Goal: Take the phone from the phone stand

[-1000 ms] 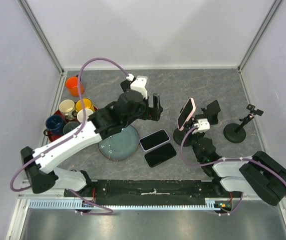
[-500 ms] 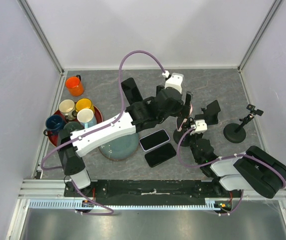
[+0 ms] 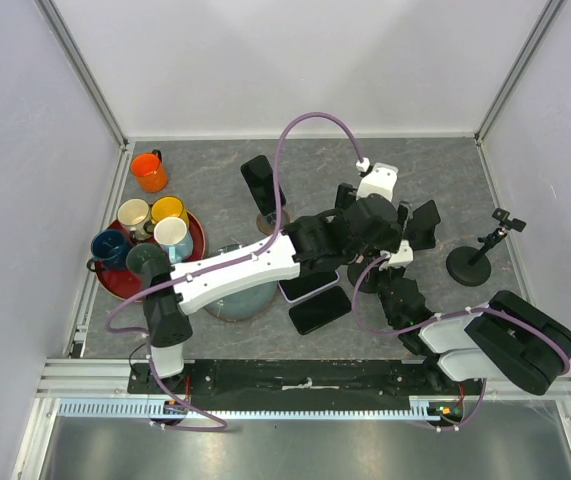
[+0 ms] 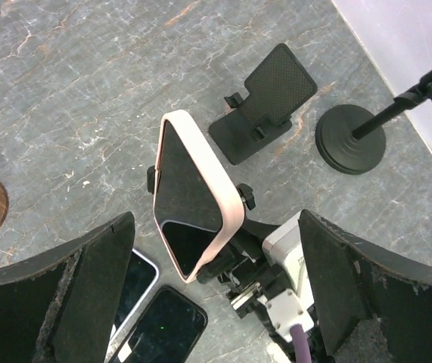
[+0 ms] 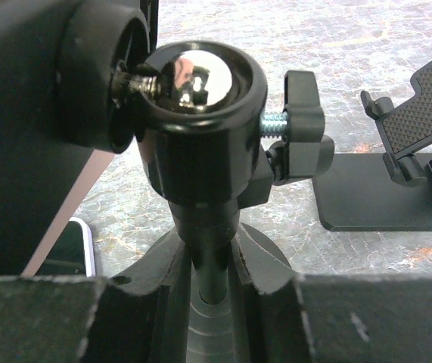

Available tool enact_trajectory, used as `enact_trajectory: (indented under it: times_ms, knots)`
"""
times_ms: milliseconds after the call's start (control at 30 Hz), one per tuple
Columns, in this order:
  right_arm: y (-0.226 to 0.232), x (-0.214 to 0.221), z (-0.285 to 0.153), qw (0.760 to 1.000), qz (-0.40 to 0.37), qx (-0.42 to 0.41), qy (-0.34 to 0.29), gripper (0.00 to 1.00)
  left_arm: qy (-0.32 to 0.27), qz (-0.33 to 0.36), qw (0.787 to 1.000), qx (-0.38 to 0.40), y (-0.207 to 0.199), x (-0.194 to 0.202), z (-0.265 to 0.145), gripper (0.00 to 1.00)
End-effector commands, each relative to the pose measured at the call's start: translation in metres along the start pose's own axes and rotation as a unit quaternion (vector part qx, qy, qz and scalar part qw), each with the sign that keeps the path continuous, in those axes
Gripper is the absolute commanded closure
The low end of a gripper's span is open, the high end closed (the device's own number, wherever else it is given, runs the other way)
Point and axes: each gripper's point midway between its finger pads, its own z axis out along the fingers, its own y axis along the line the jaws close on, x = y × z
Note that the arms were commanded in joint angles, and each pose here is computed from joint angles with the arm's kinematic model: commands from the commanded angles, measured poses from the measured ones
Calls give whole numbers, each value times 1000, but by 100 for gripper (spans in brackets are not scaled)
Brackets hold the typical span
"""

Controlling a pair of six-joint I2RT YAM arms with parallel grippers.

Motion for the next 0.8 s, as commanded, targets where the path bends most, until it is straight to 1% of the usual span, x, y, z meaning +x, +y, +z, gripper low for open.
enact_trajectory:
  times_ms: [0, 67, 267, 333, 400, 533, 600, 767]
  knots:
    - [2, -21, 6, 999, 26, 16, -34, 100, -11, 21, 998, -54, 12, -4, 10, 7]
    - [2, -22, 6, 999, 25, 18, -35, 100, -12, 24, 998, -65, 15, -5, 11, 10]
    - [5, -22, 6, 999, 15, 18, -34, 100, 5, 40, 996, -85, 20, 13, 23, 24]
    - [7, -22, 6, 999, 14, 16, -34, 100, 12, 43, 995, -90, 21, 19, 26, 26]
    - [7, -22, 6, 999, 12, 18, -34, 100, 18, 44, 995, -92, 22, 24, 27, 30]
    - [8, -22, 6, 999, 9, 18, -34, 100, 24, 44, 994, -94, 22, 29, 30, 32]
    - [9, -22, 6, 999, 9, 17, -34, 100, 25, 42, 995, -90, 21, 29, 29, 39]
    - [8, -22, 6, 999, 10, 19, -34, 100, 30, 38, 994, -94, 22, 35, 31, 40]
